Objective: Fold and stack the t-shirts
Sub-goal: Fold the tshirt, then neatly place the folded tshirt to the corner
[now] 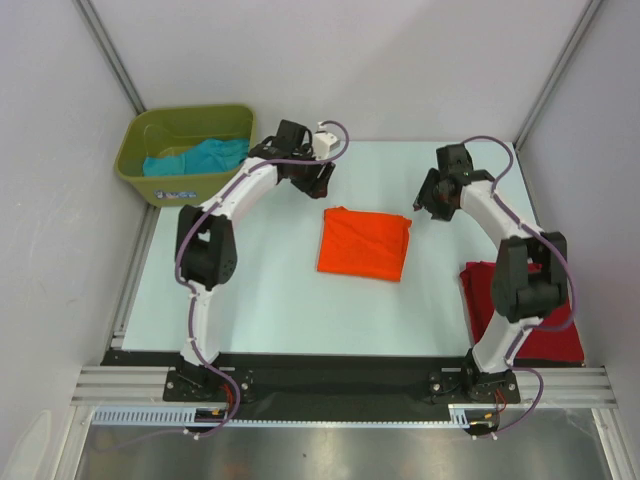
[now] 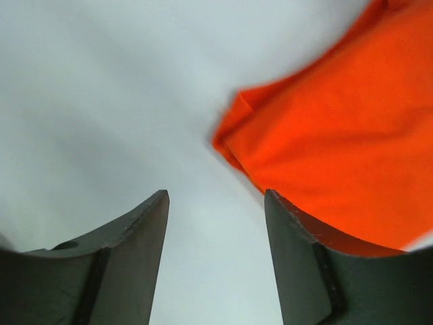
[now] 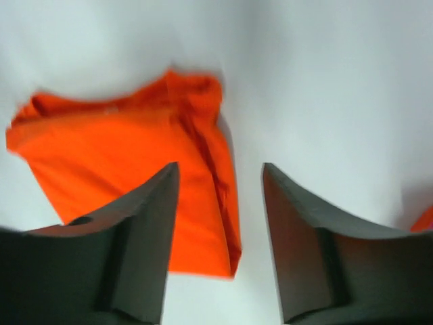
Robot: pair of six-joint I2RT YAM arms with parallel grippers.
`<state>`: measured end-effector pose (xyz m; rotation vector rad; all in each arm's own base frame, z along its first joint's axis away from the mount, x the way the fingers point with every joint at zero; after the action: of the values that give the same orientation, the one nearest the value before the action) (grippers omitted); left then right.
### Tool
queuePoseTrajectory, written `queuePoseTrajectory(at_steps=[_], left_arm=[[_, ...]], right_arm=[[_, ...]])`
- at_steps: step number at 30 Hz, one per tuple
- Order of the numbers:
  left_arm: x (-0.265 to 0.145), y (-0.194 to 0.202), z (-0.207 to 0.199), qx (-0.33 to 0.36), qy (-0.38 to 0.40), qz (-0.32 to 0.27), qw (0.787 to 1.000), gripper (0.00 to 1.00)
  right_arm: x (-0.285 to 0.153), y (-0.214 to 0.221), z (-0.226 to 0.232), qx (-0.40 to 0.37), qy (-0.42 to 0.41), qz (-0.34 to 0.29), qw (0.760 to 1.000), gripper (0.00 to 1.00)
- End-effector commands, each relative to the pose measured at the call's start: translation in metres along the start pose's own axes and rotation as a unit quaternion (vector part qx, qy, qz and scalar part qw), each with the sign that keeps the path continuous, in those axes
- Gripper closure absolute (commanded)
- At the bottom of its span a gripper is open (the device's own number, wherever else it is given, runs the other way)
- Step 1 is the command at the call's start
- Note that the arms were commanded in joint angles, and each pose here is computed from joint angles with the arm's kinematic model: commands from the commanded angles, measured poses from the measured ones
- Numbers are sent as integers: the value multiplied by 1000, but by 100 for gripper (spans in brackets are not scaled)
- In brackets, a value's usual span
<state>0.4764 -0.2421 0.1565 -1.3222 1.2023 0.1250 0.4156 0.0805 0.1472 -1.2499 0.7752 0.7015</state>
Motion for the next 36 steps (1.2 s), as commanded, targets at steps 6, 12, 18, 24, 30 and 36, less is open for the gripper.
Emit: queuePoseTrajectory(at_steps=[6, 12, 18, 24, 30, 36], left_arm=[[-16, 39, -15, -81, 15, 11, 997, 34], [-23, 44, -15, -80, 11, 16, 997, 33], [-29, 53, -18, -88, 19, 25, 996, 34], [-31, 59, -21, -96, 27, 29, 995, 34], [-34, 58, -23, -94, 32, 23, 995, 35], [-31, 70, -25, -99, 36, 28, 994, 36]], right_arm=[[4, 63, 33, -5, -80, 51, 995, 18], [34, 79, 25, -9, -73, 82, 994, 21], [53, 90, 30, 8, -120, 87, 989, 41], [59, 100, 15, 40, -137, 87, 986, 79], [39, 82, 5, -1, -145, 76, 987, 100], [6, 84, -2, -87, -146, 119, 978, 100]])
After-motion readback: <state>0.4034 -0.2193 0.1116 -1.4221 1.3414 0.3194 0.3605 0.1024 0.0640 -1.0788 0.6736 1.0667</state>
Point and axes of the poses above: each gripper's point midway between its finger pads, its own x axis out along the fingers, its own z axis along the line the jaws close on, y = z × x, the point moved 4 cm from there along -x, back along the fingers, and after that the axes turned 15 degrees about -x, right-handed, at the moved point
